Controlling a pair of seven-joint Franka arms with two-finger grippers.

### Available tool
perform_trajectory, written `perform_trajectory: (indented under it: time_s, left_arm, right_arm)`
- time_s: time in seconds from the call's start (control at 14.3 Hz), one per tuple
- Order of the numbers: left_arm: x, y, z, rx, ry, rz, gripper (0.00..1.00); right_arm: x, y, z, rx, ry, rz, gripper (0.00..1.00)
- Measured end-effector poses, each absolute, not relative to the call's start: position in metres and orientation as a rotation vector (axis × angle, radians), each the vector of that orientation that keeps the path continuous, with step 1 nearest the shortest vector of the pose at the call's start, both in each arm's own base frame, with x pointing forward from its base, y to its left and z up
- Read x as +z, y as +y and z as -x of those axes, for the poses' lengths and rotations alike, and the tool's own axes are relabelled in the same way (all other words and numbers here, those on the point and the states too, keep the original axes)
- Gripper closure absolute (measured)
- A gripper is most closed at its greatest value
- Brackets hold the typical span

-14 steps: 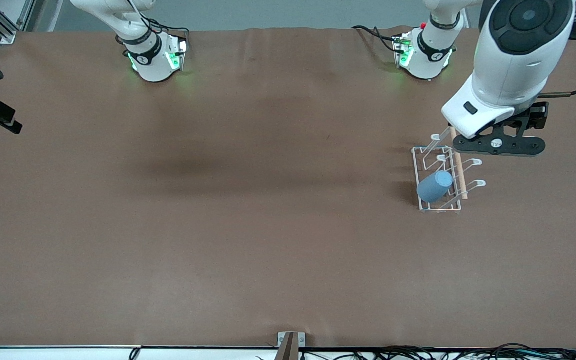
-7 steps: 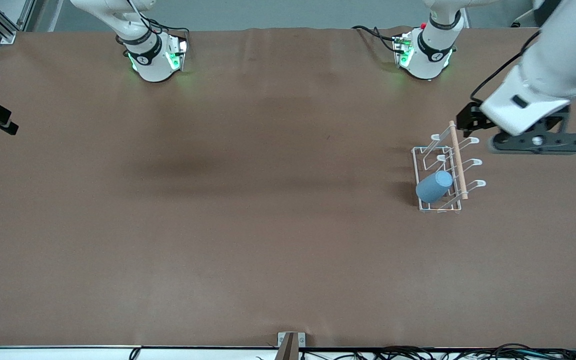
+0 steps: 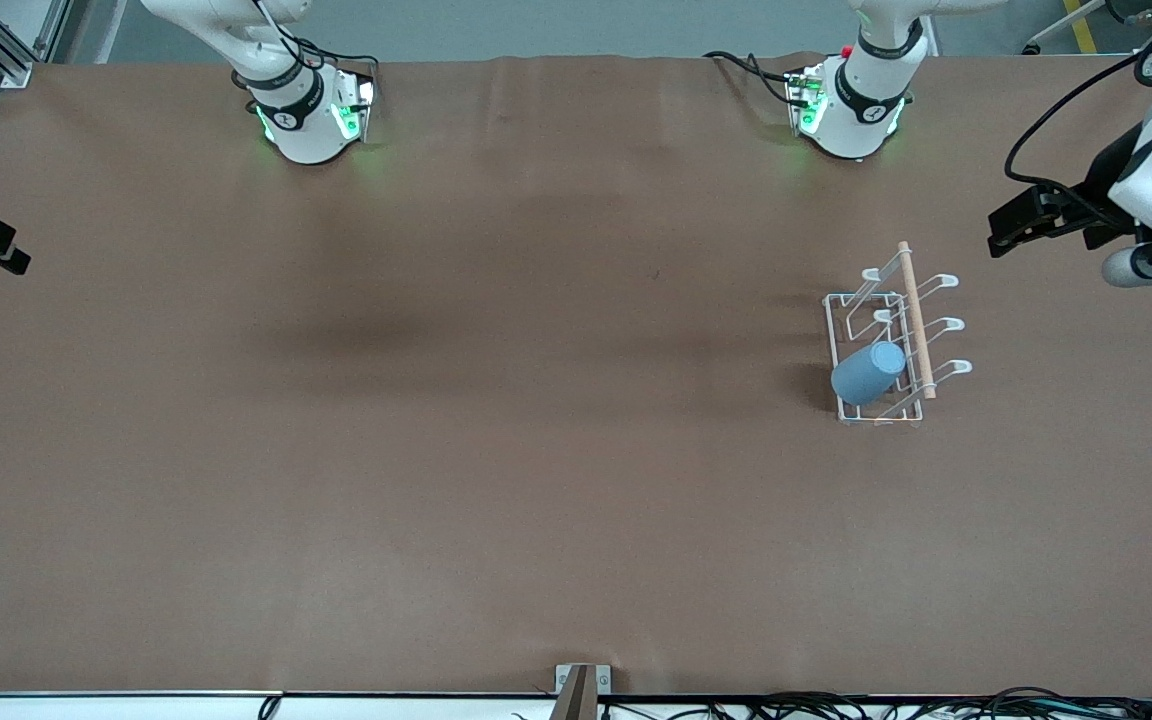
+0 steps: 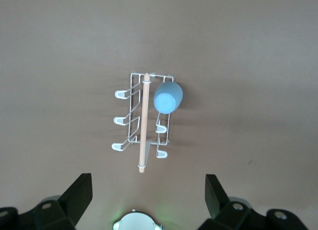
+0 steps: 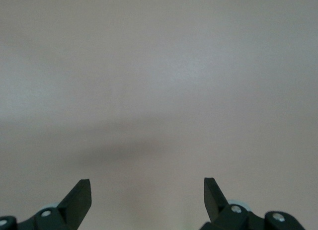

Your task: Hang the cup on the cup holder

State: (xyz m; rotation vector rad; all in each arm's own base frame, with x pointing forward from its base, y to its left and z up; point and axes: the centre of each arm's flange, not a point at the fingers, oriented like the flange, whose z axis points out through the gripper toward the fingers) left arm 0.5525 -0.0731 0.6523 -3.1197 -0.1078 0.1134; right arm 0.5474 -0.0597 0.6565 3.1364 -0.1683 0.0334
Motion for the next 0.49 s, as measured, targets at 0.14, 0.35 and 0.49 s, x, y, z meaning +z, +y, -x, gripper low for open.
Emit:
perform_trajectory:
  time_s: [0.14,0.35,0.49]
  left_arm:
    - [0.646,-0.066,-0.538,0.059,-0.108,3.12,0.0]
    - [0.638,-0.065,-0.514,0.011,-0.113,3.111,0.0]
    - [0.636,-0.065,-0.505,0.001,-0.112,3.108,0.0]
  right_arm:
    - [0.657,-0.058,-0.548,0.033,-0.163,-3.132,0.0]
    - [0.657,-0.058,-0.548,0.033,-0.165,-3.131,0.0]
    - [0.657,-0.057,-0.547,0.031,-0.179,-3.13,0.0]
